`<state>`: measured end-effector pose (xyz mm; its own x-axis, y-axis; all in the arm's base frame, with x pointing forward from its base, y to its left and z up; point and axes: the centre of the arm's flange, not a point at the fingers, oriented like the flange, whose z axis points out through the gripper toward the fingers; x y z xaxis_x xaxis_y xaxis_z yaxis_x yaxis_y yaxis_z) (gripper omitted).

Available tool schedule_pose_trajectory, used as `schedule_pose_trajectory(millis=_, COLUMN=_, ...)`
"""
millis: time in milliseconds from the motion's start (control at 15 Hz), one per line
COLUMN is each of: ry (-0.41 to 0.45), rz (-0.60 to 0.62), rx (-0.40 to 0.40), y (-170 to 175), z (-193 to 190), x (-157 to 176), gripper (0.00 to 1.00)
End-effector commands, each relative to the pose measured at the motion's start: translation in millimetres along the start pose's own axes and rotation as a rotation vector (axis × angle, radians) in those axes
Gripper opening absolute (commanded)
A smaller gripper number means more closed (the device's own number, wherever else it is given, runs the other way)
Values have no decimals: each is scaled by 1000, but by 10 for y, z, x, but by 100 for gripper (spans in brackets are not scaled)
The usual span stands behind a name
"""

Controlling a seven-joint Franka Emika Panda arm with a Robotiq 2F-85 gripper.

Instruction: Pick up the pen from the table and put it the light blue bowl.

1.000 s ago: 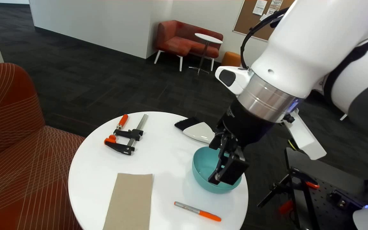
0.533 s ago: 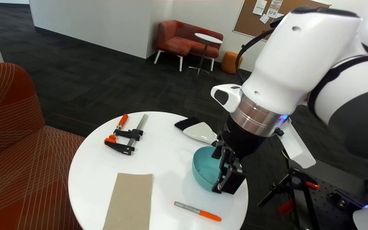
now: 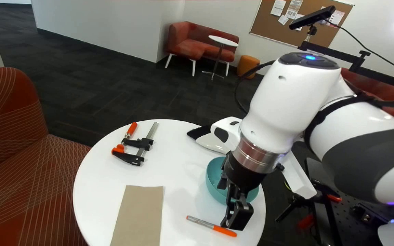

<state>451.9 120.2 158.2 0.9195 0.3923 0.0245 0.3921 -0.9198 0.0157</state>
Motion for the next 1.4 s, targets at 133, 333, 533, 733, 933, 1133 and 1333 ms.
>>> schedule_pose_trajectory(millis=133, ry=-4, rz=-44, rx=12, y=-64, z=316, x=180, gripper=100)
schedule_pose_trajectory(millis=333, ry=-7, rz=-43, rx=12, y=-46, z=459, x=256, gripper=100)
schedule_pose_trajectory(millis=533, ry=-15, rz=-34, rx=7, y=3, z=597, x=316, gripper=100)
schedule_pose_trajectory(millis=733, ry=-28, rz=-34, rx=7, y=50, z=754, x=360, gripper=100)
schedule_pose_trajectory(millis=933, ry=-43, rz=-39, rx=11, y=78, z=880, x=389, gripper=100)
schedule_pose_trajectory(millis=1133, ry=-55, rz=-40, rx=15, y=86, z=989, x=411, gripper=100)
schedule_pose_trajectory(millis=1333, ry=-62, rz=-39, rx=17, y=83, z=1058, x=428, gripper=100)
